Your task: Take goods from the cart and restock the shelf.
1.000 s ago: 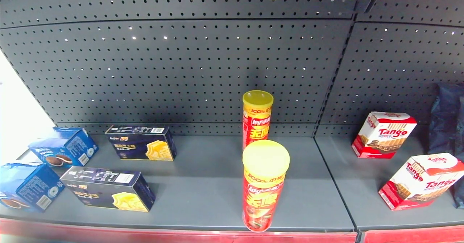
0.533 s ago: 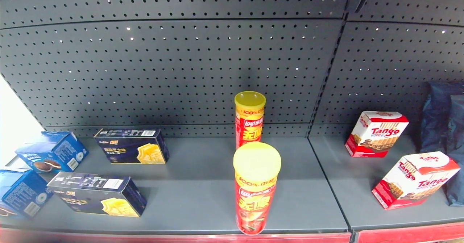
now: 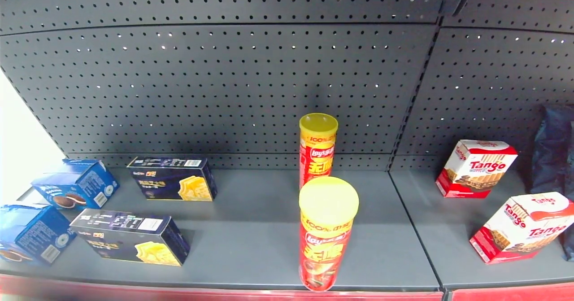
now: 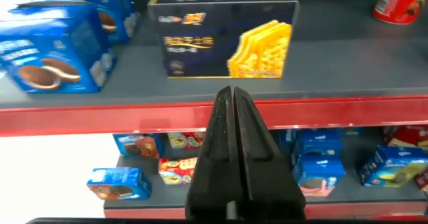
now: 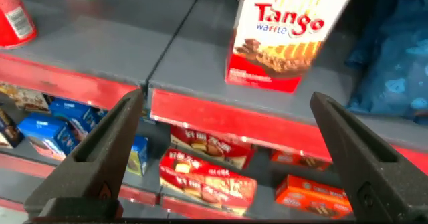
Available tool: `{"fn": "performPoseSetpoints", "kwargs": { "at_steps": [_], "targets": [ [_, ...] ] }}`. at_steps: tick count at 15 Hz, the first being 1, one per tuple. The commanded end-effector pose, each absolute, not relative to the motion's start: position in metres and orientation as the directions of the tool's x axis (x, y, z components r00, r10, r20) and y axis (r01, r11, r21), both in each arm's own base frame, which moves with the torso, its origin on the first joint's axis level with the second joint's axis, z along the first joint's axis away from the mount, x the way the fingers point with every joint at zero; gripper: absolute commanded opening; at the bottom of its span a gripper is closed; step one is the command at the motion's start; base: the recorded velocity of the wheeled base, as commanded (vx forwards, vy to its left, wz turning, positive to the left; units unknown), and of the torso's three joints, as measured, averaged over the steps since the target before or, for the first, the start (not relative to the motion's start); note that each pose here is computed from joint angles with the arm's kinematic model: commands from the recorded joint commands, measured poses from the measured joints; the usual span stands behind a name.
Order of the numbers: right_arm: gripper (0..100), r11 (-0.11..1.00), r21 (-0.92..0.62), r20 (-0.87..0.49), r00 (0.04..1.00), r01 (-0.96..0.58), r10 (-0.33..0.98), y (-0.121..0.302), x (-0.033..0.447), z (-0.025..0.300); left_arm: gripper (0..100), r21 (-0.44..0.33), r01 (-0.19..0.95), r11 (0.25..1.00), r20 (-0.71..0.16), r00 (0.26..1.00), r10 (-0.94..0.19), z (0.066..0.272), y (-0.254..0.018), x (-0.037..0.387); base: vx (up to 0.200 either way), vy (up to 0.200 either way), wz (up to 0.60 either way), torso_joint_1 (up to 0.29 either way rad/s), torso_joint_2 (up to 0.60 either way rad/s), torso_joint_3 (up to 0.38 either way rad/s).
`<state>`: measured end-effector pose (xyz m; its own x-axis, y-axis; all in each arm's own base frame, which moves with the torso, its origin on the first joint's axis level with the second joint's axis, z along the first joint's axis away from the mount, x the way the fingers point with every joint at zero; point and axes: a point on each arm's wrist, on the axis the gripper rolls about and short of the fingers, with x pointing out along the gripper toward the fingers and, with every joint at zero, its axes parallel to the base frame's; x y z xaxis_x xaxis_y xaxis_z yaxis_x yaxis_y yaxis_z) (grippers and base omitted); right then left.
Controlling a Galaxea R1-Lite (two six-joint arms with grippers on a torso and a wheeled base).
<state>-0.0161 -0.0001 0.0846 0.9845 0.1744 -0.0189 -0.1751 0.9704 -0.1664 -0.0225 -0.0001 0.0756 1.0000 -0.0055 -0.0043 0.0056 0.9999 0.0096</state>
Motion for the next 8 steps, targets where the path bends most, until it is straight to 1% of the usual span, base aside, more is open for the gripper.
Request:
{"fn": "performPoseSetpoints", "kwargs": {
  "at_steps": [1,3,6,8],
  "targets": [
    [100,0.971,-0.165,-0.018,0.985,-0.175,0.174,-0.0001,-0.0161,0.0848,0,0.011,0.006,1.0,-0.006,1.0,-0.006,0.0756,-0.0001,-0.0223,0.0,0.0,0.0,0.0,0.0,0.0],
    [100,0.971,-0.162,-0.018,0.985,-0.175,0.174,-0.0001,-0.0161,0.0848,0,0.011,0.006,1.0,-0.006,1.0,-0.006,0.0756,-0.0001,-0.0223,0.0,0.0,0.0,0.0,0.0,0.0],
    [100,0.971,-0.162,-0.02,0.984,-0.178,0.177,0.0,-0.016,0.0844,0,0.009,0.003,1.0,-0.006,1.0,-0.003,0.0756,-0.0001,-0.0223,-0.2,0.0,0.0,0.004,0.0,0.001],
    [100,0.97,-0.162,-0.018,0.984,-0.179,0.178,0.0,-0.0161,0.0848,0,0.009,0.003,1.0,-0.006,1.0,-0.003,0.0756,-0.0001,-0.0223,0.0,0.0,0.0,0.0,0.0,0.0]
  ]
}}
